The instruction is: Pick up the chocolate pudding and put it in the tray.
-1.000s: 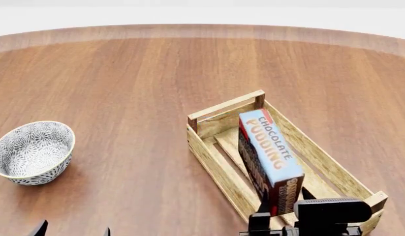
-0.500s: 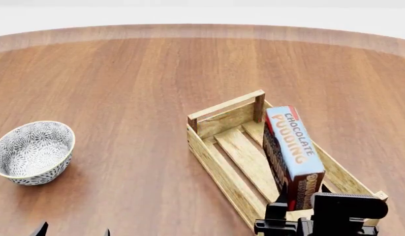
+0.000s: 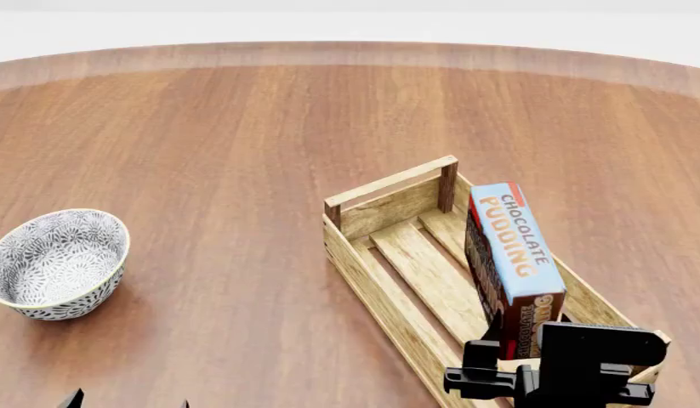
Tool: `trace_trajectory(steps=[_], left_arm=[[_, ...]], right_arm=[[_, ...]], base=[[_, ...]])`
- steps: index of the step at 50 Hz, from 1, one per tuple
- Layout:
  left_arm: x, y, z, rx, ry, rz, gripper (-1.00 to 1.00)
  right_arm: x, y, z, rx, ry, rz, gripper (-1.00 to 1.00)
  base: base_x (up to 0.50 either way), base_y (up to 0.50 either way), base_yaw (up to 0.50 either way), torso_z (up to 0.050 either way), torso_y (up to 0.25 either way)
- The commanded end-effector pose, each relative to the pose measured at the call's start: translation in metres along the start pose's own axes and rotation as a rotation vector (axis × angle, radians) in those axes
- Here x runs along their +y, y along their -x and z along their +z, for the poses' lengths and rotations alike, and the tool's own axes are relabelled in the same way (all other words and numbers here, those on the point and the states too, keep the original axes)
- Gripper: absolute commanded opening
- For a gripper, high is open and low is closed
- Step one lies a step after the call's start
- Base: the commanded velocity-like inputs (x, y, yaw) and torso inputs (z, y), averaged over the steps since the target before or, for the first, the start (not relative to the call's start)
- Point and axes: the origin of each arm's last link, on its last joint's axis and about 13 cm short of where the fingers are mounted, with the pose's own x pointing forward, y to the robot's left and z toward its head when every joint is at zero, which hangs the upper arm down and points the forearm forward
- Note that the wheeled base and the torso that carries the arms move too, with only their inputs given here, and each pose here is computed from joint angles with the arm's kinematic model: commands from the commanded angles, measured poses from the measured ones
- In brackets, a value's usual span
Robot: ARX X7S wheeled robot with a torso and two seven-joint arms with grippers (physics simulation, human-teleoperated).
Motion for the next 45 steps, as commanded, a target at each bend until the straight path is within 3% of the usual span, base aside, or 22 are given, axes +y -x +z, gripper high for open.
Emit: trace_trajectory(steps=[1, 12, 13, 36, 45], left_arm=[[0.000, 0.000, -0.003, 0.005, 0.003, 0.001, 1.00], [0.000, -0.001, -0.002, 0.004, 0.003, 0.002, 1.00], [0.000, -0.001, -0.002, 0.004, 0.004, 0.002, 1.00], [-0.001, -0.001, 0.003, -0.004, 0.004, -0.002, 1.00], [-0.002, -0.008, 0.032, -0.069, -0.011, -0.008, 1.00]], right_arm=[[-0.001, -0.007, 0.000, 0.000, 0.041, -0.006, -1.00], [0.000, -0.006, 0.002, 0.007, 0.040, -0.004, -1.00], [0.000, -0.006, 0.002, 0.004, 0.036, -0.017, 1.00], [0.000, -0.002, -0.001, 0.010, 0.038, -0.004, 1.00], [0.000, 0.015, 0.006, -0.087, -0.051, 0.004, 1.00]], base=[[0.00, 0.00, 0.00, 0.000, 0.000], [0.00, 0.00, 0.00, 0.000, 0.000], [0.00, 0.00, 0.00, 0.000, 0.000], [0.00, 0.00, 0.00, 0.000, 0.000], [0.00, 0.00, 0.00, 0.000, 0.000]])
